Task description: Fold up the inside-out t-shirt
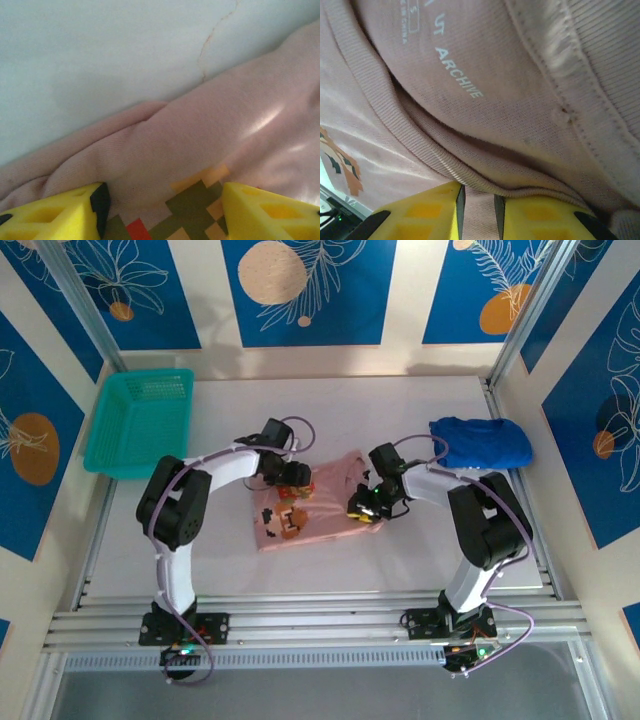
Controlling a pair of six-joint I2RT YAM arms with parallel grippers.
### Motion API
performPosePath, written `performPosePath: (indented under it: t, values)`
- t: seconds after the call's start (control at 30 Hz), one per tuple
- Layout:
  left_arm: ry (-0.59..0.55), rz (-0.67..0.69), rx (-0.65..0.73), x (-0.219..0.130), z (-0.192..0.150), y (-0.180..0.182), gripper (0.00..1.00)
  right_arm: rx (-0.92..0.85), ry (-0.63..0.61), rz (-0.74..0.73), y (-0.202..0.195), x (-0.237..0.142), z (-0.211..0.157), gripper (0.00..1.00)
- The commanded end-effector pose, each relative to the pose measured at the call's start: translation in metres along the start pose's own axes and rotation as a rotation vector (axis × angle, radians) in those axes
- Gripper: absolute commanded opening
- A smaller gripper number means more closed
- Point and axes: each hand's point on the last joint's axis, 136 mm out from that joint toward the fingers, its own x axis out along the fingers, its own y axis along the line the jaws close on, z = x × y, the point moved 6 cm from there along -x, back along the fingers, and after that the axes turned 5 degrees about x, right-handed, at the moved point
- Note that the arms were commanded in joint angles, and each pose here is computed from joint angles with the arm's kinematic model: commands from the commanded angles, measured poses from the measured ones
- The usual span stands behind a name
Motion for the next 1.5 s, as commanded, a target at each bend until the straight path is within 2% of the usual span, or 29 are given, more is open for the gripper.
performPosePath:
  t: [0.0,0.17,0.27,0.37,0.43,0.53,0.6,0.73,0.93,1.13,1.3,1.47]
  values:
    - [0.083,0.023,-0.045,-0.005,-0.037,0.011,0.62,0.012,-0.005,-0.156,-0.028,0.0,0.014,0.27]
    - [0.049,-0.021,-0.111,-0.024,-0.076,-0.014,0.63,-0.035,-0.08,-0.167,-0.016,-0.01,0.067,0.27]
    - [0.027,-0.117,-0.111,-0.03,-0.092,-0.047,0.63,-0.119,-0.112,-0.113,0.016,-0.01,0.105,0.28]
    - [0.011,-0.255,-0.062,-0.038,-0.089,-0.082,0.64,-0.241,-0.14,-0.05,0.058,-0.019,0.131,0.32]
    - [-0.033,-0.29,-0.021,-0.05,-0.078,-0.091,0.65,-0.312,-0.172,-0.026,0.079,-0.033,0.137,0.35]
    - [-0.149,-0.223,-0.003,-0.07,-0.052,-0.074,0.67,-0.357,-0.23,-0.015,0.084,-0.057,0.131,0.4]
    - [-0.197,-0.183,-0.053,-0.076,-0.032,-0.047,0.68,-0.337,-0.252,-0.018,0.07,-0.068,0.124,0.43]
    - [-0.187,-0.172,-0.17,-0.068,0.002,-0.003,0.66,-0.281,-0.252,0.037,0.047,-0.074,0.109,0.47]
    - [-0.159,-0.295,-0.131,-0.051,0.033,-0.02,0.62,-0.269,-0.178,0.203,0.065,-0.053,0.102,0.45]
    - [-0.129,-0.31,-0.122,-0.026,0.038,-0.024,0.62,-0.226,-0.128,0.204,0.065,-0.024,0.119,0.39]
    - [-0.085,-0.207,-0.145,-0.001,0.032,-0.004,0.62,-0.165,-0.106,0.128,0.041,-0.012,0.132,0.36]
    - [-0.072,-0.127,-0.125,-0.004,0.019,0.007,0.62,-0.148,-0.112,0.09,0.028,-0.018,0.139,0.36]
